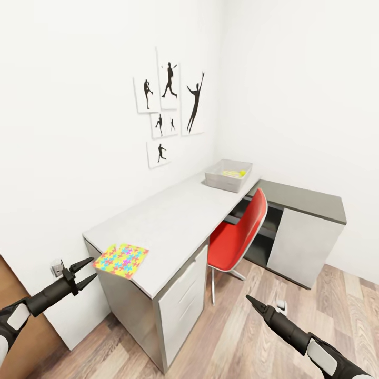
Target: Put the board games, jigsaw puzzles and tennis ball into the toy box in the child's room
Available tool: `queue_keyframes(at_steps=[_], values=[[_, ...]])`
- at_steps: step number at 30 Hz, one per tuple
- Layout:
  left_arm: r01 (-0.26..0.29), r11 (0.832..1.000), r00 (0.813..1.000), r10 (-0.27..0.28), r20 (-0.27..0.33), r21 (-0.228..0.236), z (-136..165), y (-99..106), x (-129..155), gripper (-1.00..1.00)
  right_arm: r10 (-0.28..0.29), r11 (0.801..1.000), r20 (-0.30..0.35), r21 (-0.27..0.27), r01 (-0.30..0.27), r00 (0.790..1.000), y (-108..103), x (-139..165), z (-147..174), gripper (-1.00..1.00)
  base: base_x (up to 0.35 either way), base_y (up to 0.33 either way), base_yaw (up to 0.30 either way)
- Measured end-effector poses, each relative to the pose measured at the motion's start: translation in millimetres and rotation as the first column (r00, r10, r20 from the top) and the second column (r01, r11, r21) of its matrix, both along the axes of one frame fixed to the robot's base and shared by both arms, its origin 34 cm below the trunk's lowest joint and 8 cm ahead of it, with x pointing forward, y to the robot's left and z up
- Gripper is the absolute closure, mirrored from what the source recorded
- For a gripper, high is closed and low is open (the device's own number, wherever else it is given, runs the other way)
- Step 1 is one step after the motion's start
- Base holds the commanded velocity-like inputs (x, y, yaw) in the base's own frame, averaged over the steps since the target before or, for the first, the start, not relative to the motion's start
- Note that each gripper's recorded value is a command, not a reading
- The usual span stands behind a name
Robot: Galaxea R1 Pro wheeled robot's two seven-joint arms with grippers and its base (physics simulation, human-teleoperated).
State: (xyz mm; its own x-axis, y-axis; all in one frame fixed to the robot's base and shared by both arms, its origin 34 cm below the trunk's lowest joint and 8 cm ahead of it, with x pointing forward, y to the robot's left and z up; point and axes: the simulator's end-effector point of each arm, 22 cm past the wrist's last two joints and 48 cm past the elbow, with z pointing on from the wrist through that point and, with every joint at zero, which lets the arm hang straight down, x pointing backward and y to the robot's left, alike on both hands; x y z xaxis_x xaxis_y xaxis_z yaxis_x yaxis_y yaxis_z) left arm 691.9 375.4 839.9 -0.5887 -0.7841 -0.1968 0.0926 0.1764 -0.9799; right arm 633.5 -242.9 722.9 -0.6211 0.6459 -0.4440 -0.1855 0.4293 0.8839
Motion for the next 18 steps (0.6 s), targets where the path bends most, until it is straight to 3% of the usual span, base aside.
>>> queue_keyframes(at_steps=[18], values=[[-0.006,1.0,1.0,0.006,0.002,-0.002,-0.3,3.5,-0.1,-1.0,0.001,1.0,0.001,0.001,-0.001,1.0,0.1,-0.1,-1.6,-1.0,0.008,0.003,0.0]])
